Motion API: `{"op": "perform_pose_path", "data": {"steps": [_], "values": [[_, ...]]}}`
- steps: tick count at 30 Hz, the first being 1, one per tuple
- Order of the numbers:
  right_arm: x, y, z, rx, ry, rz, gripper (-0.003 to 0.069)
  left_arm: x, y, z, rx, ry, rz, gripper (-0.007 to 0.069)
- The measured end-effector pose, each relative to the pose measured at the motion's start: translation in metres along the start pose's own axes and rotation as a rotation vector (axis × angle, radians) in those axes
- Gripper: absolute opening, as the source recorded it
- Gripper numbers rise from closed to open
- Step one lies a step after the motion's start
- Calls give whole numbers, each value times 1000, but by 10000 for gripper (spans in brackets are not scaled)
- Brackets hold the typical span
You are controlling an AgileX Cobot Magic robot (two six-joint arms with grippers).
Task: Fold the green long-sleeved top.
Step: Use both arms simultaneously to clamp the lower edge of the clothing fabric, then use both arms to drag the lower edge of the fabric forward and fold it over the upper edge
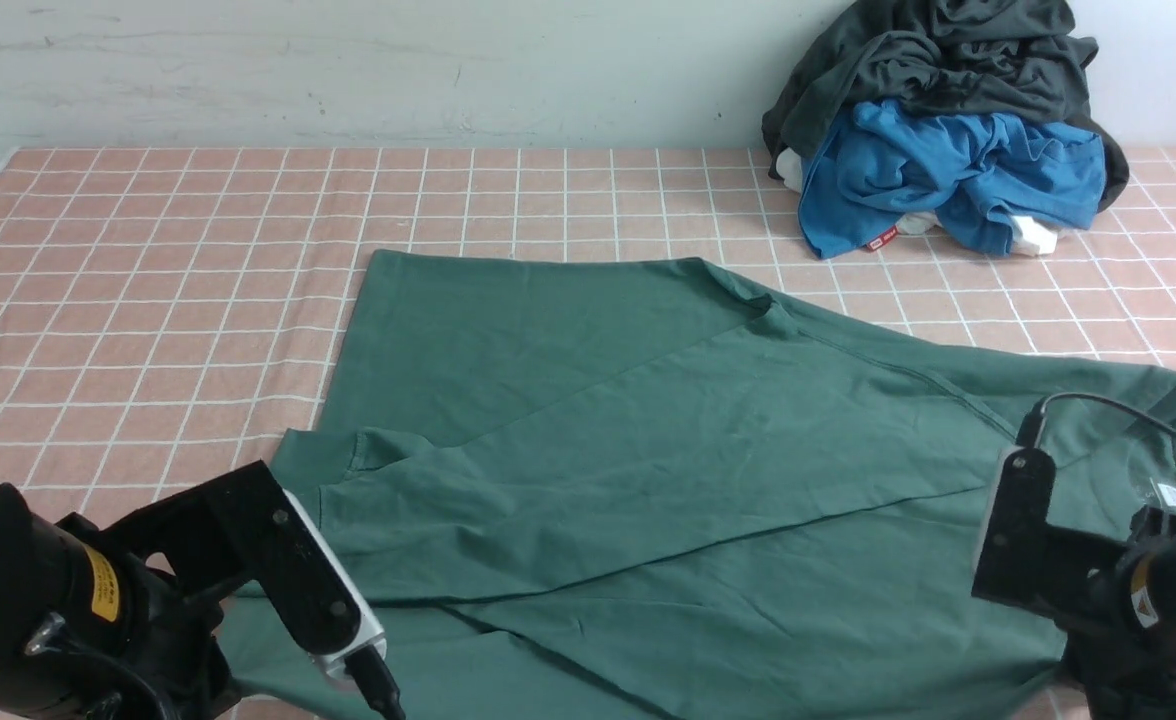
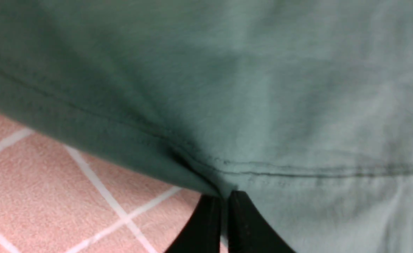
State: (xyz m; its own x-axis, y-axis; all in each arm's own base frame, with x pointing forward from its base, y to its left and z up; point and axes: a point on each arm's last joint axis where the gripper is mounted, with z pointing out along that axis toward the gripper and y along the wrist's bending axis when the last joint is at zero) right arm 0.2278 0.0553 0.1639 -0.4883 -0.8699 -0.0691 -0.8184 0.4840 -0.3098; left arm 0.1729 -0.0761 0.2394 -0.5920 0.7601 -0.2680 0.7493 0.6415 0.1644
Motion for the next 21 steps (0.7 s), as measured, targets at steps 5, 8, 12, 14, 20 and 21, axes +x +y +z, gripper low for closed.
{"op": "perform_pose_path", "data": {"steps": [5, 8, 12, 14, 20, 21], "values": [[-6, -22, -37, 44, 32, 140, 3, -17, 14, -21, -40, -88, -219, 9], [-17, -44, -59, 132, -6, 141, 3, -39, 39, -38, -93, -196, -375, 9], [-33, -75, -74, 262, -107, 154, 3, -65, 77, -46, -156, -288, -471, 9], [-51, -110, -74, 362, -229, 192, 3, -93, 113, -44, -207, -351, -508, 9], [-82, -168, -25, 429, -339, 216, 3, -142, 186, 3, -262, -390, -558, 10], [-85, -172, -18, 425, -342, 226, 3, -147, 194, 9, -270, -398, -563, 10]]}}
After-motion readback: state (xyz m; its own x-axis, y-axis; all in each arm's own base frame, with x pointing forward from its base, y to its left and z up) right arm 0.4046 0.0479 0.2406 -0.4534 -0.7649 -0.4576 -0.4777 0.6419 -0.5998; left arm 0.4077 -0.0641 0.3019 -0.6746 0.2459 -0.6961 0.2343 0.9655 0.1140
